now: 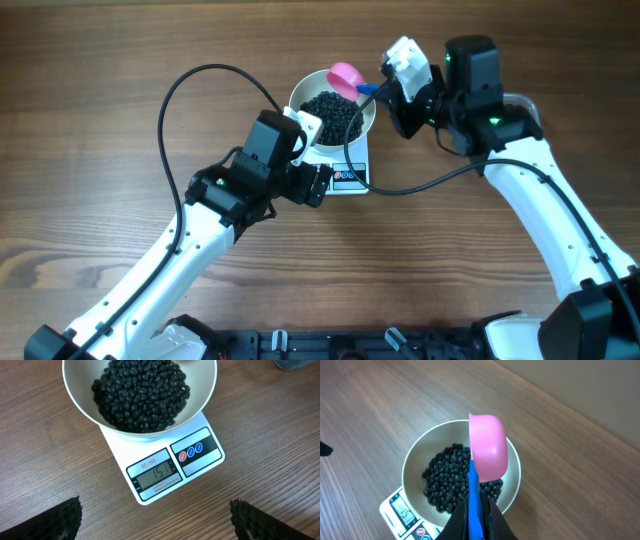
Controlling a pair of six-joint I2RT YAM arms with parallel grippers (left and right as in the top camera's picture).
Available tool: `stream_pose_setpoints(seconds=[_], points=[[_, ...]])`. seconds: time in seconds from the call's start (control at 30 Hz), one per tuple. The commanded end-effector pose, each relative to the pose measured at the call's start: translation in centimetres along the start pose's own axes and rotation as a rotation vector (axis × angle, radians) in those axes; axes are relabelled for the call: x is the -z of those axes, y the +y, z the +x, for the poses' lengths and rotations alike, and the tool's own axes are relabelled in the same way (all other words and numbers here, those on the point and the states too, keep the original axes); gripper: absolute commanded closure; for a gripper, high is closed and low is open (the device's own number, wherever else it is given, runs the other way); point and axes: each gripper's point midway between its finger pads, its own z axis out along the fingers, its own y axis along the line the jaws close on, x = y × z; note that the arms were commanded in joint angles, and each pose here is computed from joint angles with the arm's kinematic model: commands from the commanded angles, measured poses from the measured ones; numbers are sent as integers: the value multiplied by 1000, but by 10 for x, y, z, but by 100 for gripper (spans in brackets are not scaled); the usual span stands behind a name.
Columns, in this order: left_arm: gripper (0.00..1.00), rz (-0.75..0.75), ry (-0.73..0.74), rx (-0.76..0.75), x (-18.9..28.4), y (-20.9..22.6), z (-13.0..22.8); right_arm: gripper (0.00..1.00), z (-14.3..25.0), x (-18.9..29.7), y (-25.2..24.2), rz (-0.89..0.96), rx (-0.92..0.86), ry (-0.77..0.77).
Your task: Scoop item into bowl and weigh 150g on scale
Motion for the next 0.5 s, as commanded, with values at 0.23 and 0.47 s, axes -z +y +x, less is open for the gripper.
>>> stream_pose_setpoints(seconds=[0.23, 0.47], points=[[0, 7, 5, -15, -2, -1, 2, 96, 22, -34, 8, -39, -179, 76], [0, 7, 5, -16, -2, -1, 2, 96, 36, -58, 22, -50, -150, 135]])
